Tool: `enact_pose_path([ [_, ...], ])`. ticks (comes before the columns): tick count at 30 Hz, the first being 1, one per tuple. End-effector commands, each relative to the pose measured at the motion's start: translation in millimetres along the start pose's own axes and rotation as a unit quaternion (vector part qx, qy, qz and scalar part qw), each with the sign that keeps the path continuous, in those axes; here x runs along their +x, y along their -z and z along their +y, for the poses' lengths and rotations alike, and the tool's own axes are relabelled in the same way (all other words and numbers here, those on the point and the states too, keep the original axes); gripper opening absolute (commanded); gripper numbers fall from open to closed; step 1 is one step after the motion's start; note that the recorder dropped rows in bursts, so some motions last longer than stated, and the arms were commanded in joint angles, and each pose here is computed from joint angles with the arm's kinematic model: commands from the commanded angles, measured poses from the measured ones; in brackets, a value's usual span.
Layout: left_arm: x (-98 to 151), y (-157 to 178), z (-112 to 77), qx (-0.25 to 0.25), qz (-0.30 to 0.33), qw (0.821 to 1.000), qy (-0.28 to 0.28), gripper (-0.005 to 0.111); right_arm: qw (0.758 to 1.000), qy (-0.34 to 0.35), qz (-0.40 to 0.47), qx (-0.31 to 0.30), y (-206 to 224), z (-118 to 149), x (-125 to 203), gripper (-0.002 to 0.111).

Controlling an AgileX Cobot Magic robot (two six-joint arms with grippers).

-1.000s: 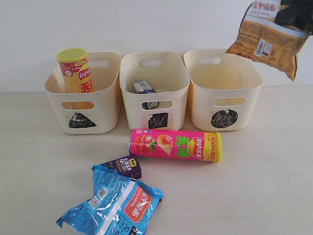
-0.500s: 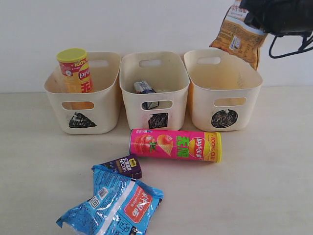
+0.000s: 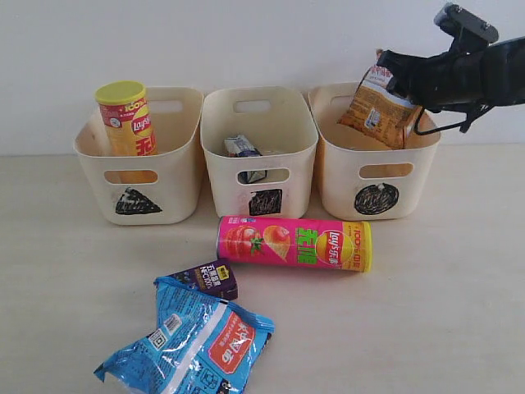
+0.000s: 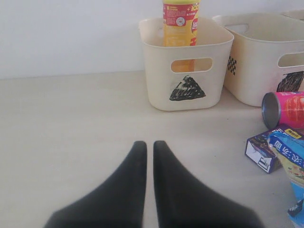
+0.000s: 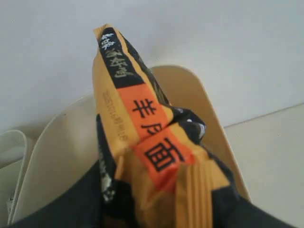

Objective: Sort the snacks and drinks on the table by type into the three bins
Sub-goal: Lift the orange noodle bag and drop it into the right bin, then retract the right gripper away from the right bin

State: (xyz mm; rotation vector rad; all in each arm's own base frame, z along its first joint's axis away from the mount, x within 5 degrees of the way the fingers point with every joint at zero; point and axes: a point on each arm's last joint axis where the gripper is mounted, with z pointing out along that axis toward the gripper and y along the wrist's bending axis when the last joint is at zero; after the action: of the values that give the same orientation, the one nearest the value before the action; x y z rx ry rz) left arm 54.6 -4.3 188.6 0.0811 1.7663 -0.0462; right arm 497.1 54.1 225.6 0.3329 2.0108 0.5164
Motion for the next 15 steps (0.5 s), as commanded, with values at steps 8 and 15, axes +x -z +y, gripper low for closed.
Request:
enact_pose_path([
  [8,0,0,-0.2,0.001,-0.004,1.0,0.003,0.004,1.0,0.002,-0.012,-0.003,4,4,-8,0.086],
  [15,0,0,-0.2,0.001,-0.004,1.0,0.003,0.004,0.999,0.016,-0.042,-0.016,25,18,-30,0.062],
])
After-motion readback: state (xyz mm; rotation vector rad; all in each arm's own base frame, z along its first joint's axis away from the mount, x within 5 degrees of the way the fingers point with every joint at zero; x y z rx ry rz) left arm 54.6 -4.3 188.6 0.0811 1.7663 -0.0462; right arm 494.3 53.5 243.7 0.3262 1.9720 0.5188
